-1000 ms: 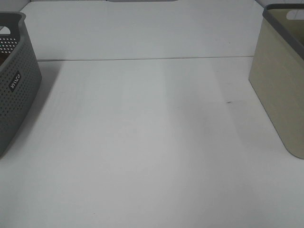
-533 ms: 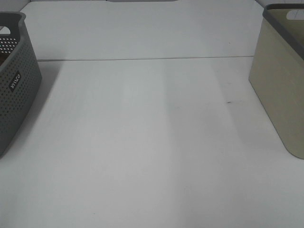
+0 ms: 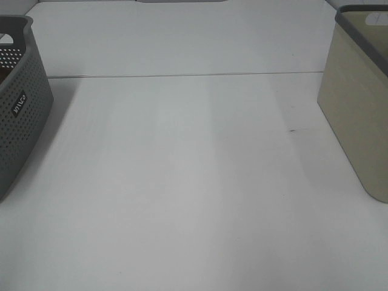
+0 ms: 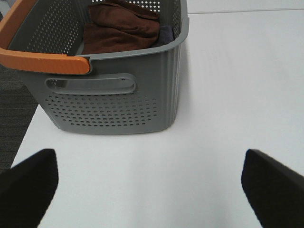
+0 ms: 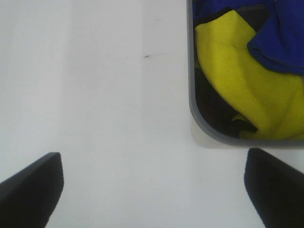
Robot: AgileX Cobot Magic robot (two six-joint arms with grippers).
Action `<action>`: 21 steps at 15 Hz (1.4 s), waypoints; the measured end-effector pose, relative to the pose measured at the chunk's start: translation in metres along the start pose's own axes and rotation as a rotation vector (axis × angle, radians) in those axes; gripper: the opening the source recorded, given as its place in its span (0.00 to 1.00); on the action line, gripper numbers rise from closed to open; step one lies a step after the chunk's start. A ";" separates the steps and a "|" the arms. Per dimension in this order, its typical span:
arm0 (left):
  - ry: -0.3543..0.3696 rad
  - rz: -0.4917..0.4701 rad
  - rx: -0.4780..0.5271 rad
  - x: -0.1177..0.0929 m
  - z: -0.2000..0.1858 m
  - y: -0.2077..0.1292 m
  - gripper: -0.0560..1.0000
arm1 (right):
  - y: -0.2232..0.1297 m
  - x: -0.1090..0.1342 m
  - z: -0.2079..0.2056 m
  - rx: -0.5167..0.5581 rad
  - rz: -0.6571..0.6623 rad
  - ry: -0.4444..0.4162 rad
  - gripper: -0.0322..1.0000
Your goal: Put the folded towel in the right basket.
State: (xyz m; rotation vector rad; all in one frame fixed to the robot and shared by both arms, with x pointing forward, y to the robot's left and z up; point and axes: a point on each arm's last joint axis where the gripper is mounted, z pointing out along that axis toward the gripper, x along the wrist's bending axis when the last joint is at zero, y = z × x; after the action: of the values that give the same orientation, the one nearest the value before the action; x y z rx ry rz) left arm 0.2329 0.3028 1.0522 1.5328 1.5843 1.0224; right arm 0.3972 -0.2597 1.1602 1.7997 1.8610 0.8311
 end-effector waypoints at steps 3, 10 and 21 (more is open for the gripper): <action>0.000 0.000 0.000 0.000 0.000 0.000 0.97 | -0.059 -0.017 -0.029 -0.126 -0.009 0.003 0.98; 0.000 0.000 0.000 0.000 0.000 0.000 0.97 | -0.178 -0.045 -0.040 -0.385 -0.086 0.019 0.98; -0.003 -0.001 0.000 0.000 0.000 0.000 0.97 | -0.191 -0.042 -0.038 -0.377 -0.064 -0.047 0.98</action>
State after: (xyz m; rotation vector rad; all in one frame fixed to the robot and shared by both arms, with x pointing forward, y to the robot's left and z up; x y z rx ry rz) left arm 0.2329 0.3026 1.0522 1.5321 1.5834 1.0192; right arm 0.2333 -0.3028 1.0549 1.5051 1.5951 1.0270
